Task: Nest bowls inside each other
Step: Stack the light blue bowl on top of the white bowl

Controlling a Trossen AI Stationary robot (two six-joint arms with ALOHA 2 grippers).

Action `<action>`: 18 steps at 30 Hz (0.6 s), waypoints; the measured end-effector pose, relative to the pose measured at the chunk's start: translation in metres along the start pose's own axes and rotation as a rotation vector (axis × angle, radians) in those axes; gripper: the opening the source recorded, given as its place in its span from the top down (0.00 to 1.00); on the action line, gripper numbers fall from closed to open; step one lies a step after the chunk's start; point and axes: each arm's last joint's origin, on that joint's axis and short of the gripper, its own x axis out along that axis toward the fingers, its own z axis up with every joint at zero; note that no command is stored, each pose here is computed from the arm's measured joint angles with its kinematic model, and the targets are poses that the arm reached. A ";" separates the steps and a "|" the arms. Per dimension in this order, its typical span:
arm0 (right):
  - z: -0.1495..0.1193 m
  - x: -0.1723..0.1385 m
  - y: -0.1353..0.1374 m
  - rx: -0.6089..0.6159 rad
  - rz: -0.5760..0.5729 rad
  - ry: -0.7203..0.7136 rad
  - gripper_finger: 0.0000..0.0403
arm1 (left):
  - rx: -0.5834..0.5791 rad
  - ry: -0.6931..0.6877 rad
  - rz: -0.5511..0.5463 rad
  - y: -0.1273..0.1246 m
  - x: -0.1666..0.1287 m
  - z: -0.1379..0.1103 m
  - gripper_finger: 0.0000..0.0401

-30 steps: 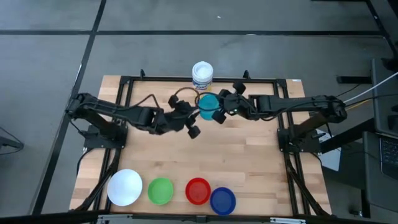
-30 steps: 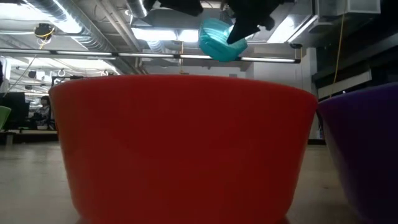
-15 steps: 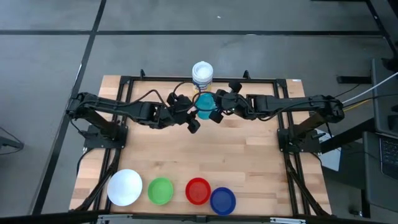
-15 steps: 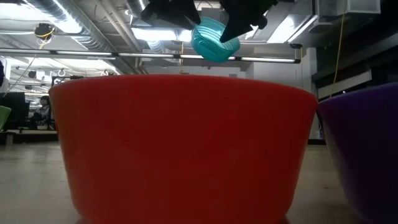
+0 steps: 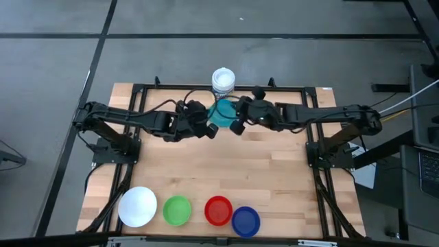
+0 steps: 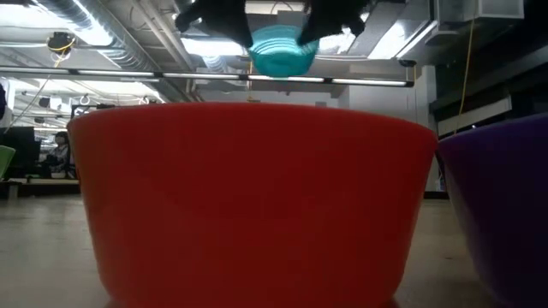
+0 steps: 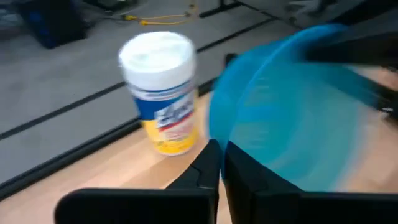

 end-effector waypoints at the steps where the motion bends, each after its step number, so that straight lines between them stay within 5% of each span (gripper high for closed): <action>1: 0.005 -0.005 0.000 0.029 0.043 -0.033 0.84 | -0.002 0.004 0.015 0.002 0.000 -0.001 0.99; 7: 0.029 -0.041 -0.012 0.161 0.259 -0.204 0.63 | 0.074 0.057 0.177 0.027 -0.002 -0.006 0.99; 10: 0.035 -0.065 -0.022 0.237 0.313 -0.242 0.59 | 0.150 0.177 0.170 0.044 -0.010 -0.008 0.99; 18: 0.033 -0.139 -0.023 0.321 0.562 -0.254 0.60 | 0.249 0.458 -0.186 0.087 -0.076 -0.003 0.99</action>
